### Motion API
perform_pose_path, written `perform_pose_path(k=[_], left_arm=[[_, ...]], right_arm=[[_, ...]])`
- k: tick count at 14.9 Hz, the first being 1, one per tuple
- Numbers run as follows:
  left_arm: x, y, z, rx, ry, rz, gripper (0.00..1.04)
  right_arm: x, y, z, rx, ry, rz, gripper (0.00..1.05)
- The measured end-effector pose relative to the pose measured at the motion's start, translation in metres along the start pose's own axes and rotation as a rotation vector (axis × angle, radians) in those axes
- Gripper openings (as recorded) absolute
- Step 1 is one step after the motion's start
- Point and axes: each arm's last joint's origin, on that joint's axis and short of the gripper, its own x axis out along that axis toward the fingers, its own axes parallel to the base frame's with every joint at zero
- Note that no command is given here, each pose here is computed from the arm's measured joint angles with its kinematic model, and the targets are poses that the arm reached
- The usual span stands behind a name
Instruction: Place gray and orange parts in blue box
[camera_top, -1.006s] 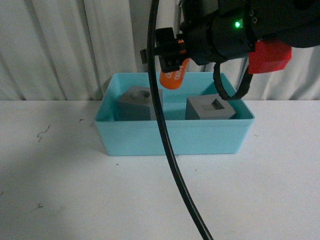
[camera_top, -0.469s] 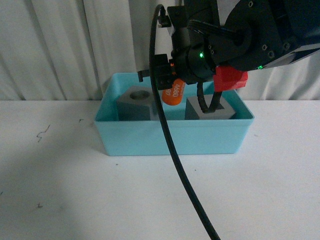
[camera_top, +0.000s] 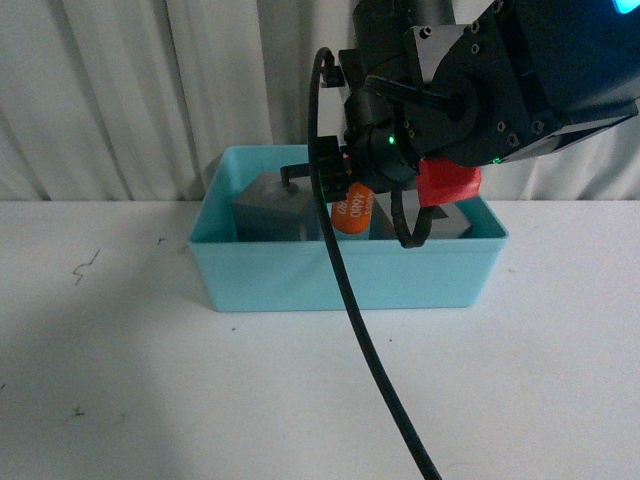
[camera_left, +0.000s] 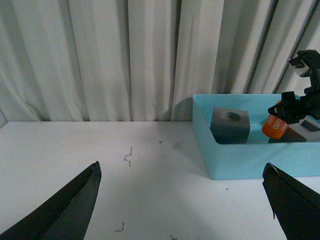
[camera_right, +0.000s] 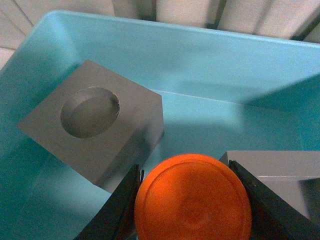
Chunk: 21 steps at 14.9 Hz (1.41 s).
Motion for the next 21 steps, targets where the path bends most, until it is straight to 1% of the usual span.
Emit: perform_pose_path(k=[3, 4, 6, 7, 8, 10, 12, 13, 14, 15, 16, 17, 19, 21], left_arm=[[0.0, 0.0, 0.0, 0.0, 0.0, 0.0, 0.98], [0.0, 0.0, 0.0, 0.0, 0.0, 0.0, 0.98], [0.0, 0.0, 0.0, 0.0, 0.0, 0.0, 0.98], [0.0, 0.0, 0.0, 0.0, 0.0, 0.0, 0.98], [0.0, 0.0, 0.0, 0.0, 0.0, 0.0, 0.98], [0.0, 0.0, 0.0, 0.0, 0.0, 0.0, 0.98], [0.0, 0.0, 0.0, 0.0, 0.0, 0.0, 0.98], [0.0, 0.0, 0.0, 0.0, 0.0, 0.0, 0.98], [0.0, 0.0, 0.0, 0.0, 0.0, 0.0, 0.98], [0.0, 0.0, 0.0, 0.0, 0.0, 0.0, 0.98], [0.0, 0.0, 0.0, 0.0, 0.0, 0.0, 0.98], [0.0, 0.0, 0.0, 0.0, 0.0, 0.0, 0.98], [0.0, 0.0, 0.0, 0.0, 0.0, 0.0, 0.98], [0.0, 0.0, 0.0, 0.0, 0.0, 0.0, 0.98]], right_arm=[[0.001, 0.0, -0.001, 0.008, 0.012, -0.006, 0.49], [0.002, 0.0, -0.002, 0.011, 0.019, -0.006, 0.62], [0.003, 0.0, -0.003, 0.024, 0.011, -0.005, 0.81], [0.001, 0.0, 0.001, 0.043, -0.024, -0.008, 0.93], [-0.008, -0.002, 0.004, 0.056, -0.052, -0.015, 1.0], [-0.035, -0.007, 0.017, 0.078, -0.13, -0.013, 0.97], [-0.105, -0.026, 0.045, 0.111, -0.288, -0.023, 0.98], [-0.137, -0.036, 0.051, 0.125, -0.343, -0.038, 0.98], [-0.177, -0.052, 0.046, 0.14, -0.368, -0.074, 0.98], [-0.21, -0.066, 0.025, 0.152, -0.331, -0.115, 0.98], [-0.232, -0.074, -0.002, 0.155, -0.263, -0.148, 0.98], [-0.251, -0.075, -0.026, 0.154, -0.197, -0.17, 0.98], [-0.293, -0.067, -0.067, 0.154, -0.102, -0.158, 0.98], [-0.343, -0.053, -0.107, 0.177, -0.053, -0.153, 0.98]])
